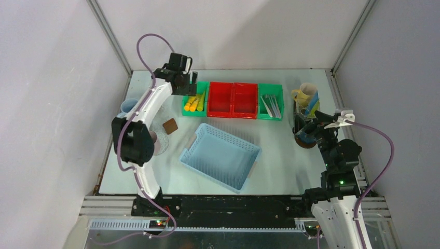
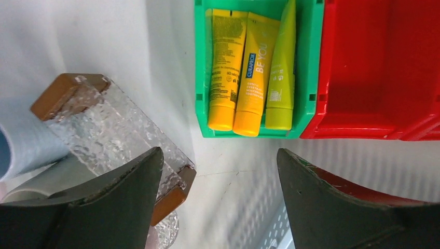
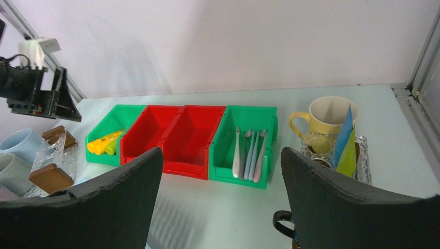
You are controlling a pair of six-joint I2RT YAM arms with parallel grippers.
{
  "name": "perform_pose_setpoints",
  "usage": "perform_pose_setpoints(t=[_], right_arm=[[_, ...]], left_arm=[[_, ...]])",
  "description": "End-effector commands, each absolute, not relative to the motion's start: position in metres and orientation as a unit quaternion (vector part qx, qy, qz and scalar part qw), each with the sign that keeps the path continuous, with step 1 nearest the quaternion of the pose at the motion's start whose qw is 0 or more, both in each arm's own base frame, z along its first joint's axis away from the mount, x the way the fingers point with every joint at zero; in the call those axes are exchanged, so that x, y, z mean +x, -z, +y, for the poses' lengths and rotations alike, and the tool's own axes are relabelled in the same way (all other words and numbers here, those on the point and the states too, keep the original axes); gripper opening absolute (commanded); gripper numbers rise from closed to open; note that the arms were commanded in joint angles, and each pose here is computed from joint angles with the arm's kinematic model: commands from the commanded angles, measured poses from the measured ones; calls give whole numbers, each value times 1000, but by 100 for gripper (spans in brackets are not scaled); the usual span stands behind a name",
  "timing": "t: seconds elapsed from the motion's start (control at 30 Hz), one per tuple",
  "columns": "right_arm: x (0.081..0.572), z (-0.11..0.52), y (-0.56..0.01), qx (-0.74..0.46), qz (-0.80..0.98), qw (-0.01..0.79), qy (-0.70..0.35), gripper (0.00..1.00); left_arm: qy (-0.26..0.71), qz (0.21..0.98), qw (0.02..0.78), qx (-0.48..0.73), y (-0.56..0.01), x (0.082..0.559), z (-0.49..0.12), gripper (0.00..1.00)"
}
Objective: Prepare toiletry sets of a toothbrush and toothpaste on the tray
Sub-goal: Place the toothpaste in the toothpaste holder, then pick up the toothpaste from the storage box.
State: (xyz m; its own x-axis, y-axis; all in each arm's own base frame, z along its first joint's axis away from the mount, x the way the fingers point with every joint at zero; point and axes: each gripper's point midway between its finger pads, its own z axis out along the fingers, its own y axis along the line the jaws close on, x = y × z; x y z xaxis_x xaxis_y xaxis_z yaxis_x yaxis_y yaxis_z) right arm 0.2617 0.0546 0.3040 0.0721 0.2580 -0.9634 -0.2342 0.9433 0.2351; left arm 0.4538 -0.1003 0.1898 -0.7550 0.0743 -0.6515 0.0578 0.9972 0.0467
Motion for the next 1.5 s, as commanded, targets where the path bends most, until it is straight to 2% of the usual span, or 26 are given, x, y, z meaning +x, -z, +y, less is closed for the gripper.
perform_pose_setpoints(t=[0.0,0.27,0.37,0.67,1.13,1.47], right_arm=[[261,51,-302,7,658,737,-152,86],[260,50,-299,2,659,739,-138,87],[261,49,-298,1,661,738,-135,88],[262,48,-296,2,663,738,-128,88],[264,47,-292,4,667,734,-127,89],[264,47,-291,6,668,733,-127,89]], left_arm=[[9,949,312,40,-177,453,-109,85],[57,953,294,40,-156,467,-132,68],[69,955,287,37,-148,474,-138,64],[115,957,262,40,-134,482,-163,43],[93,972,213,42,-97,458,-167,41],[81,979,183,40,-70,454,-169,45]])
